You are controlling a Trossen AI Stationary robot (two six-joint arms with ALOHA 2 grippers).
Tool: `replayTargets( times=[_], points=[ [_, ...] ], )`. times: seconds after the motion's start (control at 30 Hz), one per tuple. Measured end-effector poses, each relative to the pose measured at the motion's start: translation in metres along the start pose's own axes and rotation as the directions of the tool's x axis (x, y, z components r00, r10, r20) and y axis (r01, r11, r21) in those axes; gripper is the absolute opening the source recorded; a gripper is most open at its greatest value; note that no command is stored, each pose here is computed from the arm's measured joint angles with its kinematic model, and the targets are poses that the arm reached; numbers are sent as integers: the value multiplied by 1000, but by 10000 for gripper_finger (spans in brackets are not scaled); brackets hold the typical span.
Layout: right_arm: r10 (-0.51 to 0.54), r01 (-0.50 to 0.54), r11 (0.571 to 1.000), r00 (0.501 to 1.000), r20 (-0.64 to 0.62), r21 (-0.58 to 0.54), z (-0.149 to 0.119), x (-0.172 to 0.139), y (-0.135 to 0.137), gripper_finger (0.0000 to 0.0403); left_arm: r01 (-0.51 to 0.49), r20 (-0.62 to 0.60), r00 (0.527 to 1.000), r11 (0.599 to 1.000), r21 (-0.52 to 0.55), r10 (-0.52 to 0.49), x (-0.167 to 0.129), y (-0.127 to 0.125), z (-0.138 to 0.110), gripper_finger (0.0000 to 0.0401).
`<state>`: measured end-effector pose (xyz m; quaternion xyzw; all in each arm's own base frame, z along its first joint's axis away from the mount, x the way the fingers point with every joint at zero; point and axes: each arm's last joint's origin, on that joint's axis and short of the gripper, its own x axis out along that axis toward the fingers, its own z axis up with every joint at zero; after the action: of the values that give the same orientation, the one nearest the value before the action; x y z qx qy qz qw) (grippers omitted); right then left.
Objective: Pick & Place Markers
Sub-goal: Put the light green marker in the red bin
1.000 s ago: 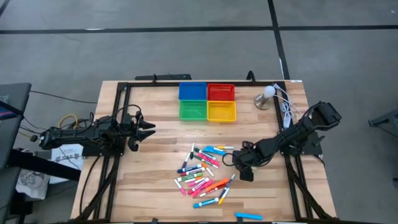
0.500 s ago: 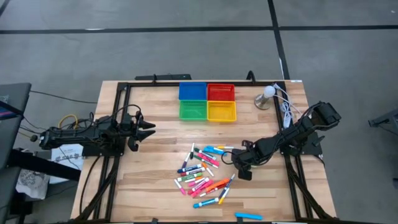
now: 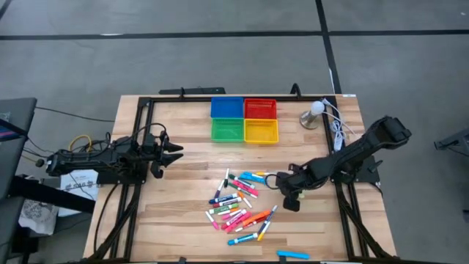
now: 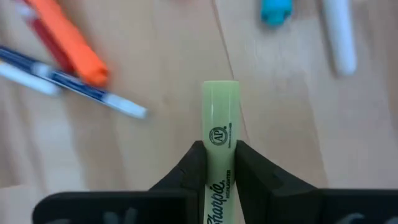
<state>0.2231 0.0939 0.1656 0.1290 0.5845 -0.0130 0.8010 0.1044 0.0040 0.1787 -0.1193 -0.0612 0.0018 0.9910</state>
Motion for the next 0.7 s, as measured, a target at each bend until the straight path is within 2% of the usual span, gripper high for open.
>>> replayTargets(
  times=[0.17,0.23,0.3,0.37,0.47,0.6,0.7],
  points=[
    [113,-117,993,982,149,18,8,-34,-4,48,1,6,1000,1000,0,-1,0,0,1,141],
    [200,-208,978,953,229,11,14,-49,-5,48,2,6,1000,1000,0,-2,0,0,1,141],
    [303,-312,950,901,311,-24,19,-66,-6,48,1,7,1000,1000,0,-1,0,0,1,141],
    [409,-406,909,822,396,-98,25,-84,-6,48,2,7,1000,1000,0,-2,0,0,1,141],
    [551,-497,831,676,490,-248,31,-110,-5,48,2,9,1000,1000,0,-2,0,0,1,141],
    [672,-535,733,479,564,-419,35,-139,-5,48,3,11,1000,1000,0,-3,0,0,1,141],
    [739,-534,663,350,576,-526,36,-156,-4,48,3,11,1000,1000,0,-3,0,0,1,141]
  ],
)
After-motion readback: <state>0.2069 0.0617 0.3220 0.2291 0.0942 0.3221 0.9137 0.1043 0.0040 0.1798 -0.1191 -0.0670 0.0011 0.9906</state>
